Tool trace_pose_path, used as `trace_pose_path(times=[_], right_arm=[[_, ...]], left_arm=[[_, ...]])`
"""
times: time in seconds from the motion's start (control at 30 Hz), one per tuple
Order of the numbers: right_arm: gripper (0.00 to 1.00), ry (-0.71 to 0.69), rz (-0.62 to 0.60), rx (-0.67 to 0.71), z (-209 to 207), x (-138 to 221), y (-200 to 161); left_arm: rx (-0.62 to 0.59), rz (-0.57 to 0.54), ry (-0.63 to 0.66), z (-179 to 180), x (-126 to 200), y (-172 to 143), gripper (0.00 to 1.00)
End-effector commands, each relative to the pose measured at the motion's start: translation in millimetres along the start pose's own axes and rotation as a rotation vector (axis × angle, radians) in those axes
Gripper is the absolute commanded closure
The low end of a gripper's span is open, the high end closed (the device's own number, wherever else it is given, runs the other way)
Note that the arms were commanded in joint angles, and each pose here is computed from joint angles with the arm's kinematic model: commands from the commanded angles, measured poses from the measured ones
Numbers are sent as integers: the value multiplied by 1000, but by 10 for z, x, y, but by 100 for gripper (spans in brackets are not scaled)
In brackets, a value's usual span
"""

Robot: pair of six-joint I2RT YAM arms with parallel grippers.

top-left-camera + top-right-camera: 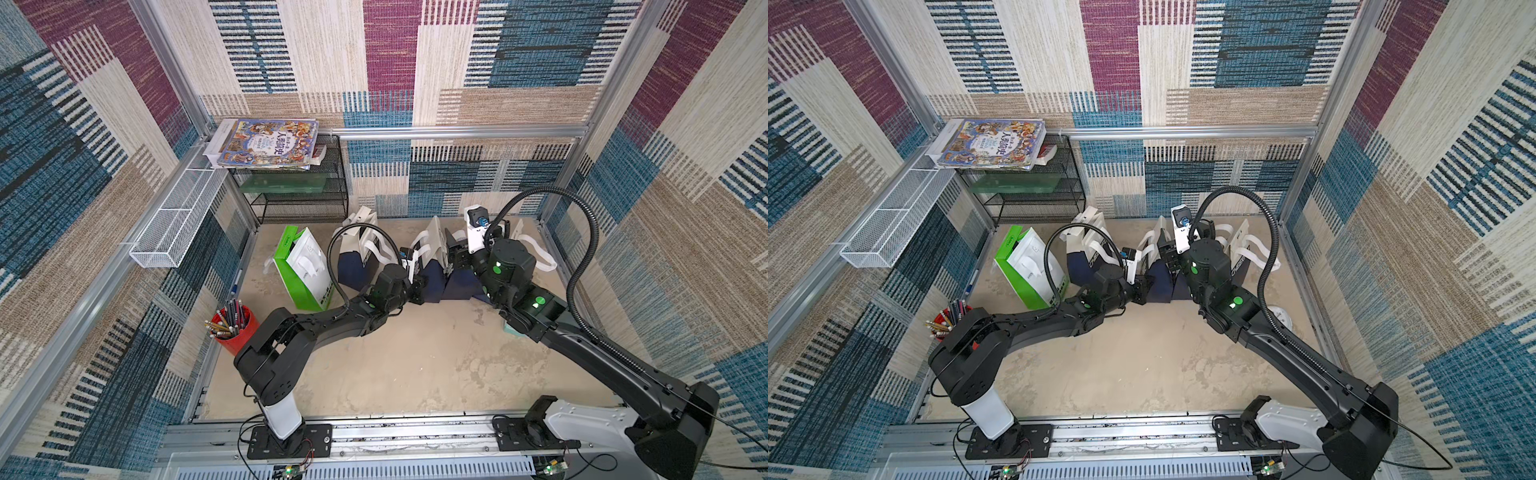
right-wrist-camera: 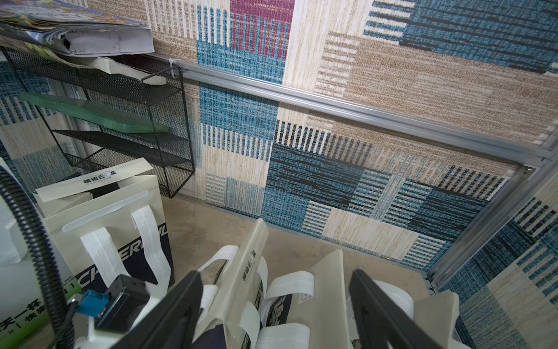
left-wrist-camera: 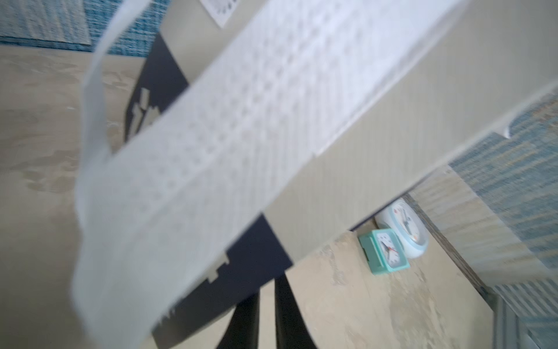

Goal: Open the takeout bag
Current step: Pick up the takeout bag at the center of the board.

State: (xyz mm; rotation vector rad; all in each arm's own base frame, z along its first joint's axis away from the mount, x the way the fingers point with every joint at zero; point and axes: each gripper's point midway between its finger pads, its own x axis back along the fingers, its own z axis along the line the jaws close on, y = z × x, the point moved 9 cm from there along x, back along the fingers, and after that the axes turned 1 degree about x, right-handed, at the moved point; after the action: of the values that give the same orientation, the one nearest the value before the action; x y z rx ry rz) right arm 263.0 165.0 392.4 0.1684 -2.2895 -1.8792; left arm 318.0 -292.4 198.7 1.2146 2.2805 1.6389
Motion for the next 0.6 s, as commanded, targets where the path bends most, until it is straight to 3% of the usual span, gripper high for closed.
trace_pose_path(times=[0.0, 0.33, 0.57], right_arm=[[20, -18, -22, -12, -33, 38, 27], [18, -46, 0, 41, -45, 29, -93], [17, -73, 59, 90, -23, -112, -224]], left_arm=[[3, -69, 121, 118, 17, 111, 85], [-89, -89, 164, 160, 105, 241, 76], [-101, -117, 8, 99, 323, 104, 63]])
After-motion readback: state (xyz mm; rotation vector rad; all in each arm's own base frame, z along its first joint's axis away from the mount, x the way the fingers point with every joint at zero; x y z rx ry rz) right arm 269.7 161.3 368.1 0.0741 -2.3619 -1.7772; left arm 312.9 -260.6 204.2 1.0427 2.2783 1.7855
